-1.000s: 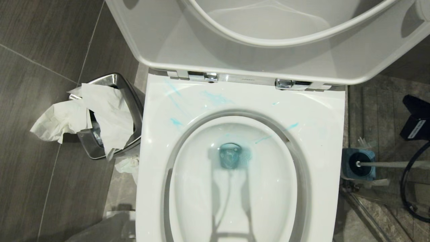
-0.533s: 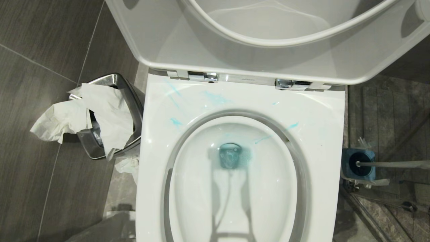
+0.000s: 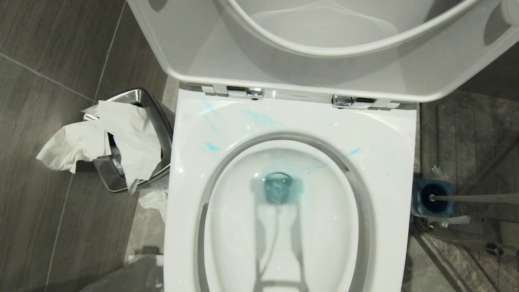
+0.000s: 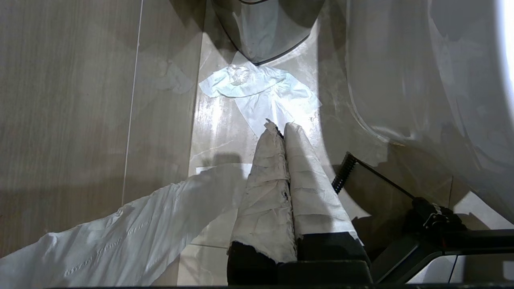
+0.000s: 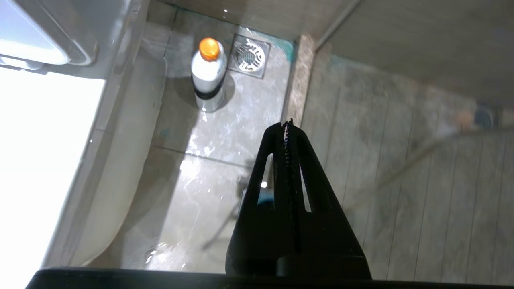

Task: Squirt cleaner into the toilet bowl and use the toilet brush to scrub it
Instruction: Scrub the toilet bowl

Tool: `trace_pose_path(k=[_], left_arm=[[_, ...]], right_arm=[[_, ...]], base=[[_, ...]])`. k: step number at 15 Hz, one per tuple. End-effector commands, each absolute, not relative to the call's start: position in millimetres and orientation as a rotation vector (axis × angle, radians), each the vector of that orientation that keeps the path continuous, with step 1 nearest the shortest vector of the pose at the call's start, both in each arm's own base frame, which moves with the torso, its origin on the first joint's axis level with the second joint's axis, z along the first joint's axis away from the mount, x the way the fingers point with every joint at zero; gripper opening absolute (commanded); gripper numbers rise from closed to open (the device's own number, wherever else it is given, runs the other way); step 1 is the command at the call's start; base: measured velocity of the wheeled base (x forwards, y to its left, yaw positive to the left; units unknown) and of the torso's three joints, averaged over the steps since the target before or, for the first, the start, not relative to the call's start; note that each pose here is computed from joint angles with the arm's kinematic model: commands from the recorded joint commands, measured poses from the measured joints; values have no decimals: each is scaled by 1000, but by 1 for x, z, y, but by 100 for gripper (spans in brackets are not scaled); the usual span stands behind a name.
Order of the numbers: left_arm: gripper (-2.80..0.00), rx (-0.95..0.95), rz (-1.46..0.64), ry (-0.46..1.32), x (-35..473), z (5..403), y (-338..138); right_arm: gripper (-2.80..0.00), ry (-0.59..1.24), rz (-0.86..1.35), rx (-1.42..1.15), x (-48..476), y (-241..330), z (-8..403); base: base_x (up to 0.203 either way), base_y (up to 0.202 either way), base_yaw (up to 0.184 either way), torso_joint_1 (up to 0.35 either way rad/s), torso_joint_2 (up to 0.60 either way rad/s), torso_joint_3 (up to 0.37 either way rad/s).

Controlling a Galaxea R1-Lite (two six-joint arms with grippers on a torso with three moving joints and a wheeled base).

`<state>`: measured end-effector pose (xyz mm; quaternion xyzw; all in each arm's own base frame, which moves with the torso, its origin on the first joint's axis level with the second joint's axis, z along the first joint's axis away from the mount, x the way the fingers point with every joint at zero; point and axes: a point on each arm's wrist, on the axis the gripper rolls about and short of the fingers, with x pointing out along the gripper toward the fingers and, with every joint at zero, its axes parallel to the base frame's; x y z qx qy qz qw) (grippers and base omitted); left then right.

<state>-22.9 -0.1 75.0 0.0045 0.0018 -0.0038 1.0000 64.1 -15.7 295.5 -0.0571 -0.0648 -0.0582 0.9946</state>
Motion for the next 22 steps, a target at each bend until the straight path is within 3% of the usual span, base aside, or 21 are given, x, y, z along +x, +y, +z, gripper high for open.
trace_pose_path(k=[1, 9, 22], left_arm=[[-280, 9, -8, 6, -23, 75, 0], [-280, 9, -8, 6, -23, 75, 0], [-280, 9, -8, 6, -23, 75, 0]], right_arm=[[-280, -152, -152, -116, 34, -9, 295], [-280, 122, -136, 0, 25, -5, 207], [-280, 132, -146, -39, 35, -12, 140]], base=[[0, 0, 0, 0, 0, 0], [0, 0, 0, 0, 0, 0], [0, 0, 0, 0, 0, 0]])
